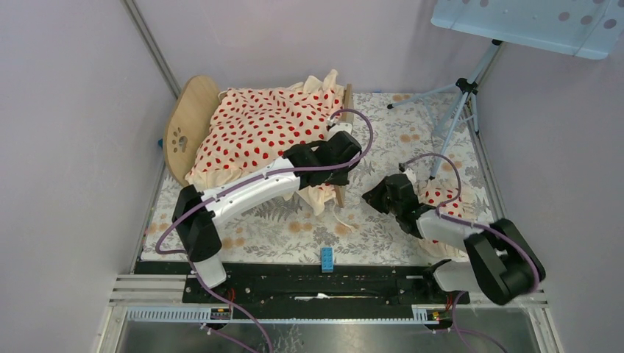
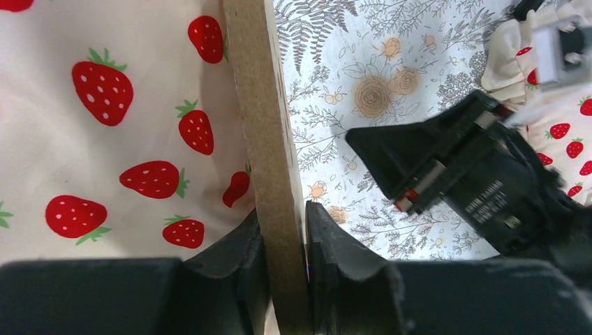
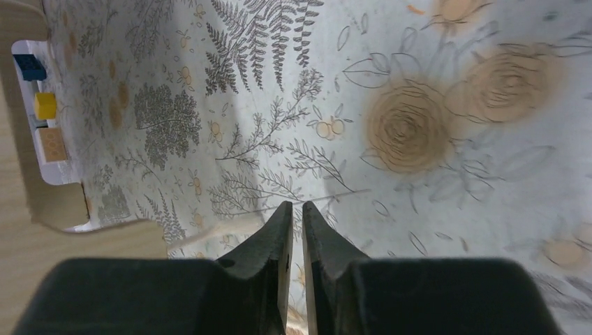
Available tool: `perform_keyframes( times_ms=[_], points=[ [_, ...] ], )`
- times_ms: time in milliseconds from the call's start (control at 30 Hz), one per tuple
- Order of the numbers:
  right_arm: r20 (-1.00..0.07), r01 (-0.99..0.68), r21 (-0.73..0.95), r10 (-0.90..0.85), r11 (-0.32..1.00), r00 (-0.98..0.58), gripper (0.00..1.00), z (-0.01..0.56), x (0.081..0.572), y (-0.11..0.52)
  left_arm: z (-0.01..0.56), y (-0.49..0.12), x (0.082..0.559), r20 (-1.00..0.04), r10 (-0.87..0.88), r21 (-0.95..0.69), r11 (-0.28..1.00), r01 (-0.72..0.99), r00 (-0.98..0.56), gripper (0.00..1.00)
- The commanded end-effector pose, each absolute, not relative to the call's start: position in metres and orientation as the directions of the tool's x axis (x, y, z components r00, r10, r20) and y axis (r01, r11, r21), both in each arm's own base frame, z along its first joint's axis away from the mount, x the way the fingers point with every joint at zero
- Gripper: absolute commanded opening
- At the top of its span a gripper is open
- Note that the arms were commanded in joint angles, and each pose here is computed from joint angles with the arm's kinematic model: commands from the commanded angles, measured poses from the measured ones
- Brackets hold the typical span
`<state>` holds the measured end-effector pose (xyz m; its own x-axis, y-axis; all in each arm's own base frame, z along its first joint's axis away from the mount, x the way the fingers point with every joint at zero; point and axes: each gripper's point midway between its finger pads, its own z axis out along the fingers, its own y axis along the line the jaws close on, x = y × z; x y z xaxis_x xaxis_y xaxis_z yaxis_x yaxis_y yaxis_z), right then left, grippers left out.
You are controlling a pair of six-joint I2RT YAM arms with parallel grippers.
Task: Set up the pet bed
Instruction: Pick up the bed frame from the center of the board.
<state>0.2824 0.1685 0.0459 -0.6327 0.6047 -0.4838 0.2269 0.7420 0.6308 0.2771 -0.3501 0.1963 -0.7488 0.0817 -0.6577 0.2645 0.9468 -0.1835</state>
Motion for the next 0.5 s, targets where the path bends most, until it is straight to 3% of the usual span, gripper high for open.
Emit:
perform_keyframes(
  times_ms=[0,233,467],
  points=[
    [-0.438,0.124,0.769,0.658,0.627,-0.613,0.15,0.073,0.32,0.207,0.274,-0.359,0.295,-0.776,-0.072,-0.331,0.892,0.307,-0.626,0.0],
    [-0.277,0.113,0.867,0.657,0.486,-0.701,0.07,0.052,0.331,0.248,0.285,-0.356,0.297,-0.784,-0.116,-0.364,0.881,0.301,-0.609,0.0],
    [-0.135,0.141,0.923,0.645,0.358,-0.752,0.01,0.033,0.308,0.266,0.29,-0.351,0.303,-0.79,-0.154,-0.382,0.88,0.282,-0.593,0.0]
  ],
)
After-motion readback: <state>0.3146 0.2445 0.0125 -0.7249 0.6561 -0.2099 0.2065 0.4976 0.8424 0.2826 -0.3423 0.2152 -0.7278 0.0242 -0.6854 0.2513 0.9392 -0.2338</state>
